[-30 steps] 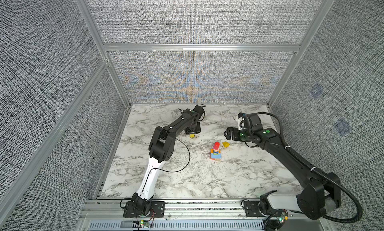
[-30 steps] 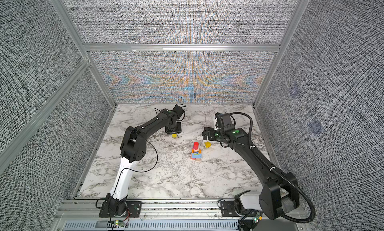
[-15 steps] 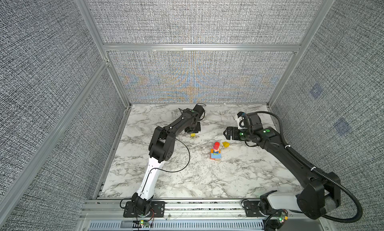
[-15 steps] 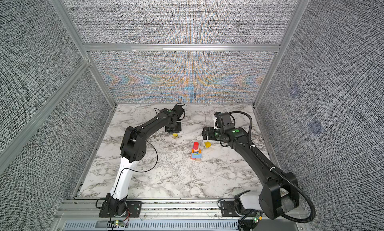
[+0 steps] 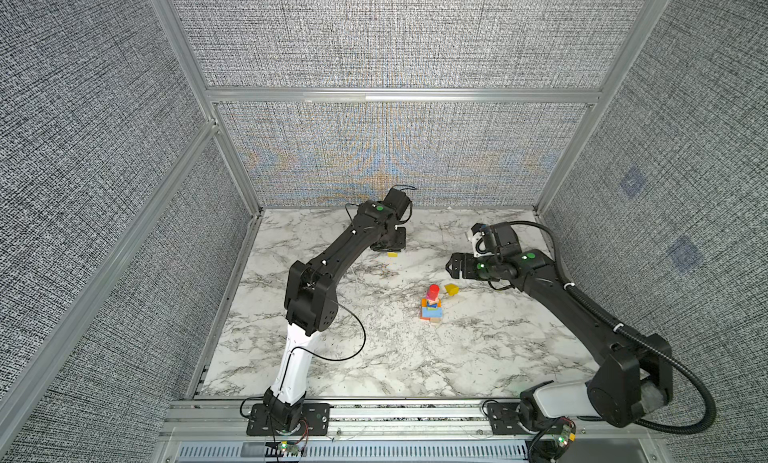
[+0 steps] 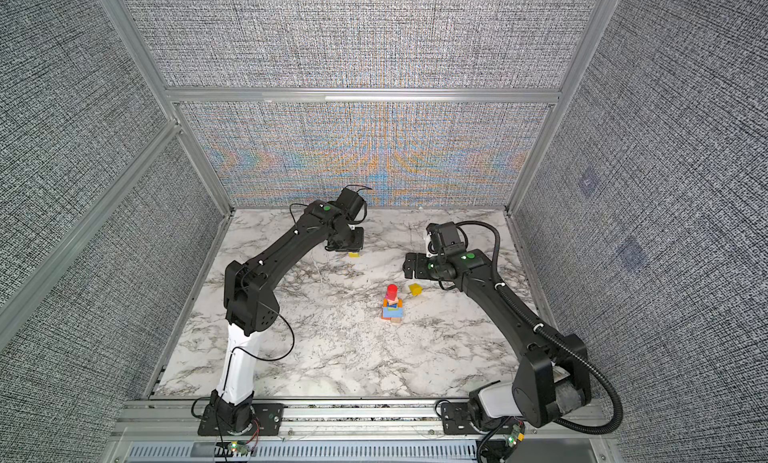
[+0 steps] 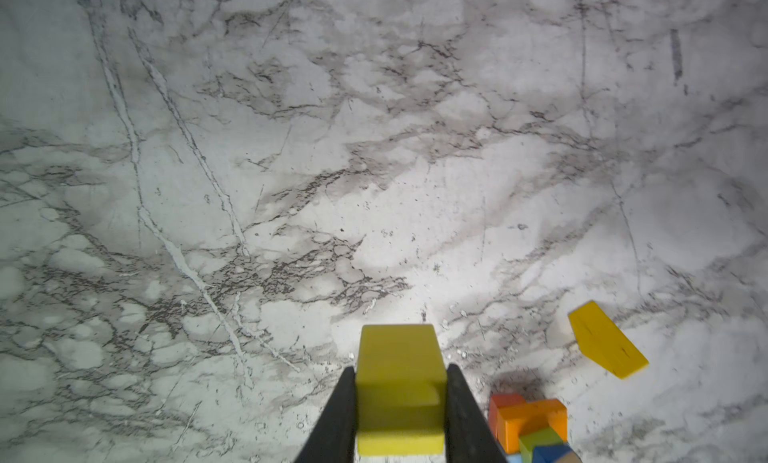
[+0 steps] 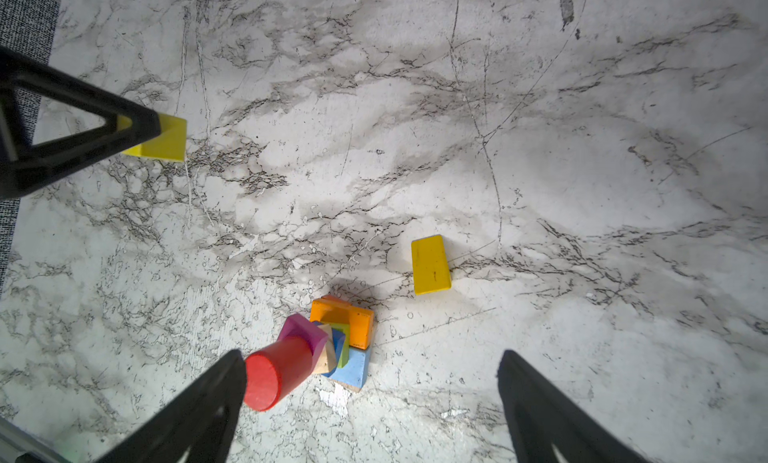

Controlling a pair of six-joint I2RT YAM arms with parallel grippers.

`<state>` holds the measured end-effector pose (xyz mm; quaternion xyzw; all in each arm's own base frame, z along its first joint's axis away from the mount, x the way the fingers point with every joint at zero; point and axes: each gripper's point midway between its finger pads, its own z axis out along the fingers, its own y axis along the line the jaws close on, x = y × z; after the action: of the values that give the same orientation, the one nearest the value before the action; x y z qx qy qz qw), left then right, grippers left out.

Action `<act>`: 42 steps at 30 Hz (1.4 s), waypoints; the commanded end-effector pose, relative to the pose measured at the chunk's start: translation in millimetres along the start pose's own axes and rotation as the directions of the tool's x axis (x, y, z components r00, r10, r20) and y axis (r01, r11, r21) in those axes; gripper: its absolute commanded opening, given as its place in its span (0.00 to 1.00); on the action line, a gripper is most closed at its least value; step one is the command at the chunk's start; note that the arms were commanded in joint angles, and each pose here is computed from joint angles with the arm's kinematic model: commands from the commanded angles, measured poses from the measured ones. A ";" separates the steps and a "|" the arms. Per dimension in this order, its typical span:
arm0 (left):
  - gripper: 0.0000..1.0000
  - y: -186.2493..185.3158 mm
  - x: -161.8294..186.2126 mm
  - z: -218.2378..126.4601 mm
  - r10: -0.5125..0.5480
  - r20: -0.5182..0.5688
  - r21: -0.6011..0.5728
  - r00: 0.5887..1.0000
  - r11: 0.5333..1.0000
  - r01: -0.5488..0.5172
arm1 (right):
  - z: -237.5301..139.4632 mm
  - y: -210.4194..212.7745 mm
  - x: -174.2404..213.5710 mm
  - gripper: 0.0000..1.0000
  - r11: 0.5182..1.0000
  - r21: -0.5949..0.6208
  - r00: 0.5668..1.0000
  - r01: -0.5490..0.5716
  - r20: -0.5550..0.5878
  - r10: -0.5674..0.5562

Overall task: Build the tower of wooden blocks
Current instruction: 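Lift the yellow cube and carry it over the stack with the left gripper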

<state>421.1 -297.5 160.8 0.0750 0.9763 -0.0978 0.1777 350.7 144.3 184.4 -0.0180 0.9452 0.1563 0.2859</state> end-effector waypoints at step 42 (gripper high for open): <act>0.23 -121.4 95.7 -79.2 0.486 -0.056 0.195 0.872 0.862 -0.468 | 27.3 -56.0 33.4 0.97 0.989 0.117 0.993 -0.089 -0.073 0.098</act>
<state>284.8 -384.3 220.5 0.3310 0.9237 -0.1340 0.1389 341.6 101.3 128.6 0.0343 0.9646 0.1131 0.2356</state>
